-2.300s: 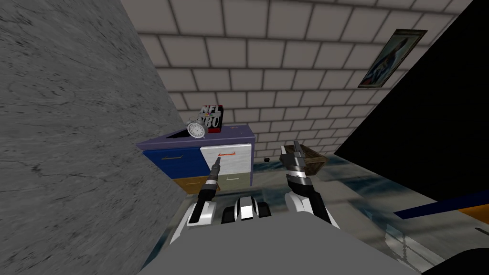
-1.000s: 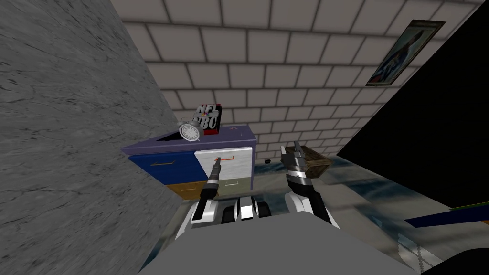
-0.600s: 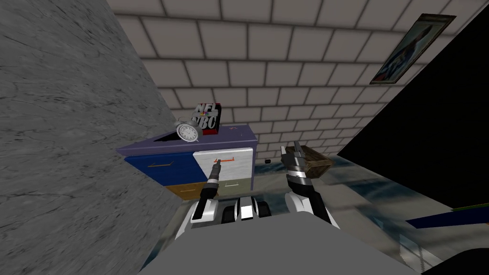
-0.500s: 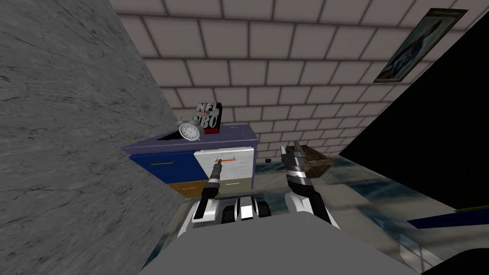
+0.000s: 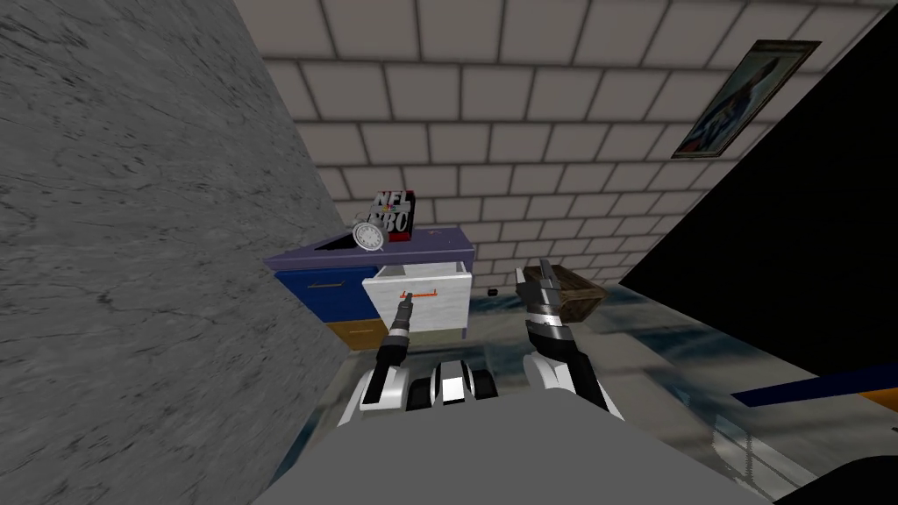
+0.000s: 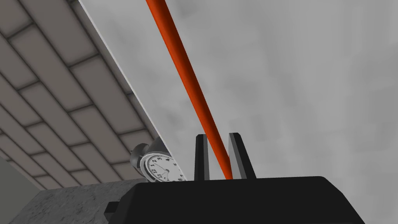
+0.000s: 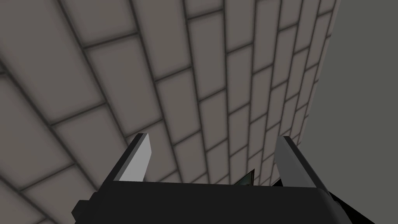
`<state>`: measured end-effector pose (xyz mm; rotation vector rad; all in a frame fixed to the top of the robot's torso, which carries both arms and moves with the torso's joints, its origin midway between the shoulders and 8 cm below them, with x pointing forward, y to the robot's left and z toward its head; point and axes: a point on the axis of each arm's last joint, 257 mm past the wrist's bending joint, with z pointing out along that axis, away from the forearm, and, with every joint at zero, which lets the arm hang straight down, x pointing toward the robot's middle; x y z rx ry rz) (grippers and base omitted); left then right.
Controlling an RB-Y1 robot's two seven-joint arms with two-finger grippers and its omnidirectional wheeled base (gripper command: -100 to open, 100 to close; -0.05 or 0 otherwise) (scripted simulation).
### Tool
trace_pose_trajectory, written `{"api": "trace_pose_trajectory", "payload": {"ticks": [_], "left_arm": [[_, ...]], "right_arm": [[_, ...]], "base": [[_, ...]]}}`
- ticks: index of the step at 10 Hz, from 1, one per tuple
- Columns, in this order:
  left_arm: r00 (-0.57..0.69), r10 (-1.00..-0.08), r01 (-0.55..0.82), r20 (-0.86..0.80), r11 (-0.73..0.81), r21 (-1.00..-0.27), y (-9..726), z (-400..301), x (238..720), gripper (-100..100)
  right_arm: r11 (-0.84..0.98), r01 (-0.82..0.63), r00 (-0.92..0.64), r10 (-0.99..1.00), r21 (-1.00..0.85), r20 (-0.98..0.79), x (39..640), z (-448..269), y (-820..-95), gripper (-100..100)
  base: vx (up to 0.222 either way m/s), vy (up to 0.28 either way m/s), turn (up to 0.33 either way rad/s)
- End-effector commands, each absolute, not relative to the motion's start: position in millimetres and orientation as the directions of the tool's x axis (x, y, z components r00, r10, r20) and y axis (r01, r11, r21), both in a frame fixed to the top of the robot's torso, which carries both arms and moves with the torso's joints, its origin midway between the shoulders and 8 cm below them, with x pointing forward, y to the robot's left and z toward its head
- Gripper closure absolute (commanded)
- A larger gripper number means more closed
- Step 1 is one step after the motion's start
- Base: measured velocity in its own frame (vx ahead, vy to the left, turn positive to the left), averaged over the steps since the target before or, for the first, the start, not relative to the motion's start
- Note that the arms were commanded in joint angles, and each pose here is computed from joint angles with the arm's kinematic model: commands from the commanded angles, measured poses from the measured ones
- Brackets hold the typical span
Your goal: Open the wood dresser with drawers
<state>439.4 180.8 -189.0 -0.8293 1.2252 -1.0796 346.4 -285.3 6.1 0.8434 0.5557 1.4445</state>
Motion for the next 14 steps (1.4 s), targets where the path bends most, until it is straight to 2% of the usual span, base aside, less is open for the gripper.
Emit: {"api": "trace_pose_trajectory", "payload": {"ticks": [1,3,4,13,14], "left_arm": [[0.002,-0.950,0.201,-0.313,0.307,-0.930,180,-183,435,100],[0.003,-0.950,0.208,-0.313,0.307,-0.929,179,-179,432,100],[0.002,-0.950,0.187,-0.313,0.308,-0.933,179,-177,428,-100],[0.026,-0.951,0.184,-0.309,0.308,-0.933,182,-132,411,-100],[0.016,-0.951,0.166,-0.309,0.307,-0.937,182,-144,412,-100]], "right_arm": [[-0.072,-0.625,0.082,0.984,0.777,0.157,346,6,-285,0],[-0.072,-0.625,0.082,0.984,0.777,0.157,346,6,-285,0],[-0.072,-0.625,0.082,0.984,0.777,0.157,346,6,-285,0],[-0.072,-0.625,0.082,0.984,0.778,0.157,346,6,-285,0],[-0.072,-0.625,0.082,0.984,0.778,0.157,346,6,-285,0]], "base": [[-0.203,0.007,0.018],[-0.200,-0.004,0.013],[-0.065,-0.001,-0.033],[0.023,0.011,-0.030],[0.011,0.002,-0.010]]}}
